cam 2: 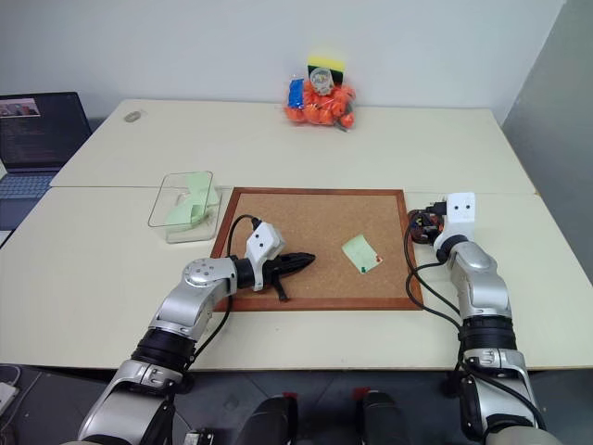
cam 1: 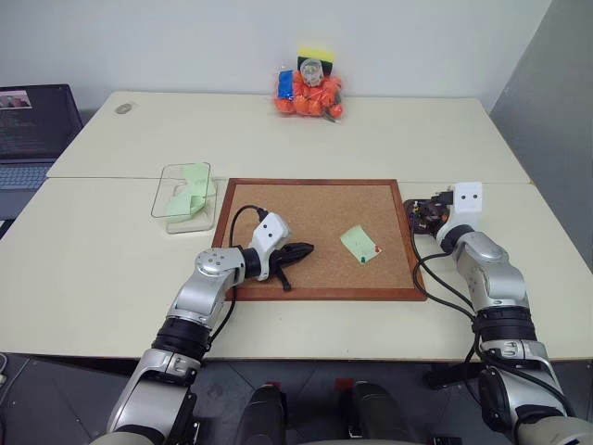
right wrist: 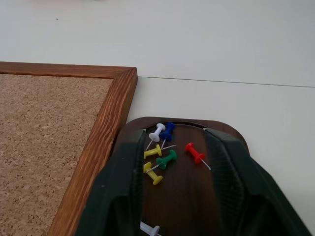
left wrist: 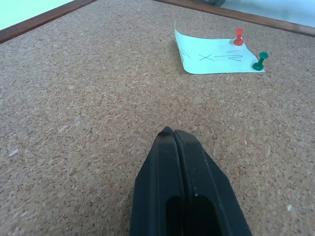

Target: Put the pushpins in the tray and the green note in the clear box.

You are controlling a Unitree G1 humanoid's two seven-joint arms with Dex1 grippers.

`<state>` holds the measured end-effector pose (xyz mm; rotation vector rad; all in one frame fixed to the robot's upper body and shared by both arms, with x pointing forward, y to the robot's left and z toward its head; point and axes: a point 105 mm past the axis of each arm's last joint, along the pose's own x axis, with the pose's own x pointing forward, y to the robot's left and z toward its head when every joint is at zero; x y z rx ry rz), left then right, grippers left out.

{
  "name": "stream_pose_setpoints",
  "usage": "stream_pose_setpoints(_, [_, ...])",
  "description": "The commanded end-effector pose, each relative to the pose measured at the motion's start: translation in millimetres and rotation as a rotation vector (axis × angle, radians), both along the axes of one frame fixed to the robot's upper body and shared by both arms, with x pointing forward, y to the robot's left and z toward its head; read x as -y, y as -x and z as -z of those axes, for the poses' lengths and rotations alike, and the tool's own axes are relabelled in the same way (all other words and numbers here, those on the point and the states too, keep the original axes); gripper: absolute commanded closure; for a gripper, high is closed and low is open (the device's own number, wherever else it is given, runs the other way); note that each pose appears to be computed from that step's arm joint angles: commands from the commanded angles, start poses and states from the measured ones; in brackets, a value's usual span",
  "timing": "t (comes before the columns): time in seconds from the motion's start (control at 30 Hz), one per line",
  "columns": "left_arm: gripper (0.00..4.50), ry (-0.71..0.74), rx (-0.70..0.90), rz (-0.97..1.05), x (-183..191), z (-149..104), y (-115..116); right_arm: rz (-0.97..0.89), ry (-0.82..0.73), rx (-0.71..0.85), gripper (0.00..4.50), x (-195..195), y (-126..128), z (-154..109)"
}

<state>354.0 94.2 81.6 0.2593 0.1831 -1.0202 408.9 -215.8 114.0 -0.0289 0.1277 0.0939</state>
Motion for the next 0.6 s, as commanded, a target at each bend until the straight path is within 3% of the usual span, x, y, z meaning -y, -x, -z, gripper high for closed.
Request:
stream_pose_setpoints(0.03, [4.5, -0.034, -0.033, -0.016, -0.5, 12.9, 0.5, 0.021, 0.004, 0.064, 1.59, 6.4, 0.9, -18.0])
stream_pose_setpoints(0.2, [4.5, -0.032, -0.034, -0.009, 1.2, 13.0, 0.9, -0.057, 0.059, 0.115, 0.58, -0.4, 9.9, -27.6])
stream_pose_setpoints(0.4, [4.5, -0.027, -0.036, -0.007, 3.8, 13.3, 0.0, -0.433, 0.038, 0.144, 0.58, -42.1, 51.4, -28.1])
stream_pose_setpoints(0.5, [4.5, -0.026, -0.037, -0.005, 4.5, 13.4, -0.3, -0.638, 0.083, 0.118, 0.58, -64.8, 80.4, -17.1])
stream_pose_setpoints(0.6, [4.5, -0.023, -0.032, -0.008, 5.1, 12.8, -1.6, -0.738, 0.129, 0.091, 0.58, -80.5, 93.0, -1.9])
